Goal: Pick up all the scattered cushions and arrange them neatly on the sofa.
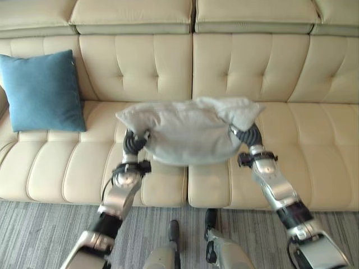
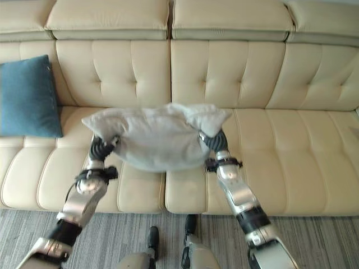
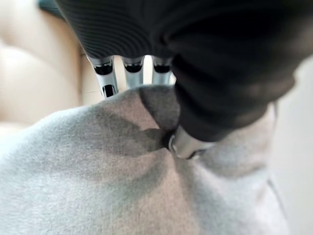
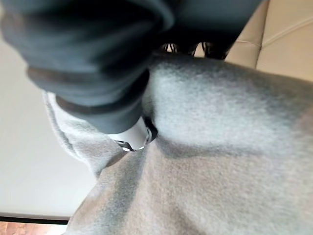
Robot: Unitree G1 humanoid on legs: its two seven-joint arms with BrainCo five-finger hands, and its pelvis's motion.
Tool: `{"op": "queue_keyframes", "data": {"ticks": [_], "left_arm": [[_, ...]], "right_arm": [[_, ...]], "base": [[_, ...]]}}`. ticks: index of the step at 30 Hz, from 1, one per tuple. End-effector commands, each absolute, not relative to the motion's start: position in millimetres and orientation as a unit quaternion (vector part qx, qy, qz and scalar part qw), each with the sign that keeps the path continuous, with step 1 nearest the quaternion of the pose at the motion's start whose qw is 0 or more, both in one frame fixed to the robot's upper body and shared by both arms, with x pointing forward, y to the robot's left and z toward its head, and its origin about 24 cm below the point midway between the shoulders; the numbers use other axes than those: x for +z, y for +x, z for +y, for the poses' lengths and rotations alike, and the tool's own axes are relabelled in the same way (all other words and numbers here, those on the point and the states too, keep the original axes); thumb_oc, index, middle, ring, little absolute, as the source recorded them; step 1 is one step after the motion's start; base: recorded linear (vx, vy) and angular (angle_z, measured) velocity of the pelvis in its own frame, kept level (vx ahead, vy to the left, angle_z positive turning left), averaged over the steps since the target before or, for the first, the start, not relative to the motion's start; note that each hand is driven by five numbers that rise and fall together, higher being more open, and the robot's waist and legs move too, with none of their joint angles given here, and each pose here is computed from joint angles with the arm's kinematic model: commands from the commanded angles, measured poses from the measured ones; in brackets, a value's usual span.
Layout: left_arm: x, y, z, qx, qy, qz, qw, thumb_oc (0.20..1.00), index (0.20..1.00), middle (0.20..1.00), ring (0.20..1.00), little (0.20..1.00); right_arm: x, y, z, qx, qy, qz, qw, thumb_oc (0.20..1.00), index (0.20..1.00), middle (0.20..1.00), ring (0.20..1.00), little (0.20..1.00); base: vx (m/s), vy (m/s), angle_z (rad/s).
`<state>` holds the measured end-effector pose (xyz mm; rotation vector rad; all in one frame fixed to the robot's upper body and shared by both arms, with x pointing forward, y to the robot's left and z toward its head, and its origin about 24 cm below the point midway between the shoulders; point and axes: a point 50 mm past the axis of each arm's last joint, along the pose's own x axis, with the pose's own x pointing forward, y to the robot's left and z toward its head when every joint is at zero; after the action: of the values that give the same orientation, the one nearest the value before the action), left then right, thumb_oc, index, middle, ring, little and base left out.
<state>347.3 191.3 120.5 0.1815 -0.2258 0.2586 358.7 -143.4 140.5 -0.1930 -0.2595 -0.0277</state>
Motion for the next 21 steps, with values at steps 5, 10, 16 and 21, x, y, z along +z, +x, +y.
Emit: {"op": "queue_keyframes", "data": {"ticks": [5,10,16,21], "left_arm": [[182,374,173,0.113,0.148,-0.228,0.956,0.200,0.200,0.200,0.200,0.200],[208,387,195,0.167,0.136,-0.227,0.950,1.000,1.000,1.000,1.000,1.000],[240,391,231,0.210,0.151,-0.236,0.937,1.000,1.000,1.000,1.000,1.000],[259,394,267,0.243,0.160,-0.197,0.936,1.000,1.000,1.000,1.000,1.000]], "right_arm": [[198,376,-113,-0.006,-0.098,-0.234,0.967,0.200,0.200,0.200,0.200,0.200],[238,390,-129,-0.063,-0.117,-0.260,0.956,1.000,1.000,1.000,1.000,1.000],[280,396,-140,-0.090,-0.137,-0.292,0.942,1.000,1.000,1.000,1.000,1.000],[298,407,-170,-0.142,-0.137,-0.254,0.947,1.000,1.000,1.000,1.000,1.000]], "base": [[0.00,0.000,0.00],[0.02,-0.019,-0.01],[0.03,-0.006,0.02],[0.01,-0.003,0.06]]}}
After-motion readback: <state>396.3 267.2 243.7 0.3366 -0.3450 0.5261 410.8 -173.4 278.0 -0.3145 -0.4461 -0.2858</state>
